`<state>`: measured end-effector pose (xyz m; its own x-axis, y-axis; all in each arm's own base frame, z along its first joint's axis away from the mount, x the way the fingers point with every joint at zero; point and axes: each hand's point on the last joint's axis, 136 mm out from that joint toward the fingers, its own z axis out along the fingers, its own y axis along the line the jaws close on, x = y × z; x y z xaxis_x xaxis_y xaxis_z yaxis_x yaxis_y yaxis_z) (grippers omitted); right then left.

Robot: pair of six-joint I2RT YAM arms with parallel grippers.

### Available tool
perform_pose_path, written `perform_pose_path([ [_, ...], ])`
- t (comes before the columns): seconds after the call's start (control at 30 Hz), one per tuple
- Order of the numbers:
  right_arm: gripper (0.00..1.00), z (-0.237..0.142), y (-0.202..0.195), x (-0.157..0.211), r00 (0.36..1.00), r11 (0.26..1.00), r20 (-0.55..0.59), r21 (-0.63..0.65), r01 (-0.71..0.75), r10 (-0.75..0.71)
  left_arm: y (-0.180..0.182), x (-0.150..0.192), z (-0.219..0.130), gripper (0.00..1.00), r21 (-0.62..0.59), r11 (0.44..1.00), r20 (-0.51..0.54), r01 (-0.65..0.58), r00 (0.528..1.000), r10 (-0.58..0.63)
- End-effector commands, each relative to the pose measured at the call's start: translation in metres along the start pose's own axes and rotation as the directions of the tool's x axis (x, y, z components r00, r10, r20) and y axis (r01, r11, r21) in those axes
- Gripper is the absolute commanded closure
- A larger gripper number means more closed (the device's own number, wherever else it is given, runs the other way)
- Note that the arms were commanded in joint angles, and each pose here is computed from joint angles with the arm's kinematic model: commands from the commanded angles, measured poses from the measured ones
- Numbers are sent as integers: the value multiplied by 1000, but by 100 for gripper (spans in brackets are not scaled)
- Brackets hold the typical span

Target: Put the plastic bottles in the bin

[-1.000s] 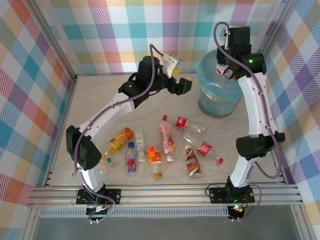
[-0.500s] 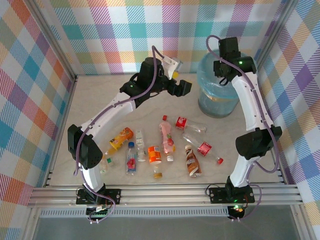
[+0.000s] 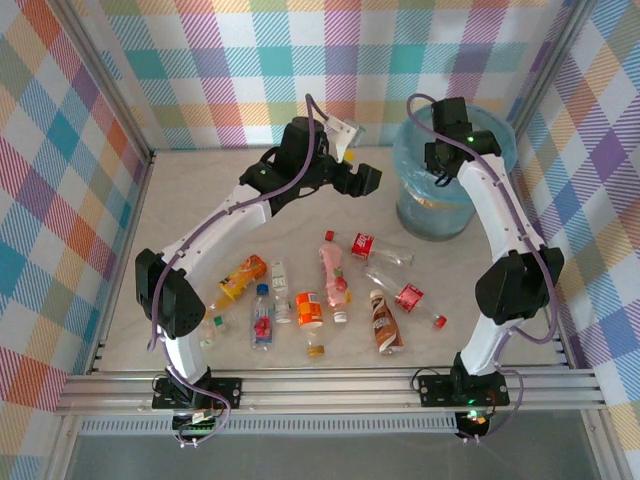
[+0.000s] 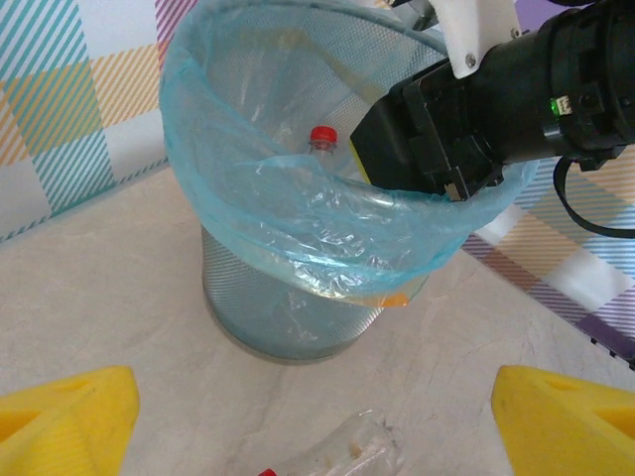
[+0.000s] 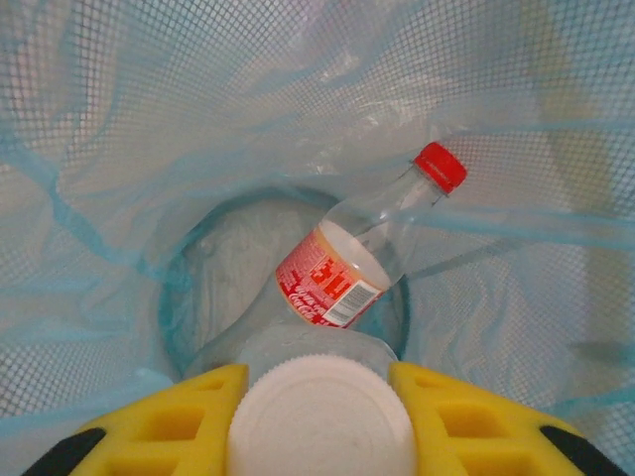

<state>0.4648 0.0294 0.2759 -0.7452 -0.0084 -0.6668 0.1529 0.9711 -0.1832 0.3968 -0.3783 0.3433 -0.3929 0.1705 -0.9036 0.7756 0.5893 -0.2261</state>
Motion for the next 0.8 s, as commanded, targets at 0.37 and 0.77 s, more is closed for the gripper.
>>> perform_pose_path([
  [0.37, 39, -11, -8, -11, 996, 996, 4, -29, -89, 89, 4, 8, -4, 8, -50, 999, -33, 10, 999, -11],
  [0.77, 37, -97, -17, -36, 972, 970, 130, -171, -171, 195, 17, 18, -30, 8, -153, 988, -84, 32, 995, -45],
])
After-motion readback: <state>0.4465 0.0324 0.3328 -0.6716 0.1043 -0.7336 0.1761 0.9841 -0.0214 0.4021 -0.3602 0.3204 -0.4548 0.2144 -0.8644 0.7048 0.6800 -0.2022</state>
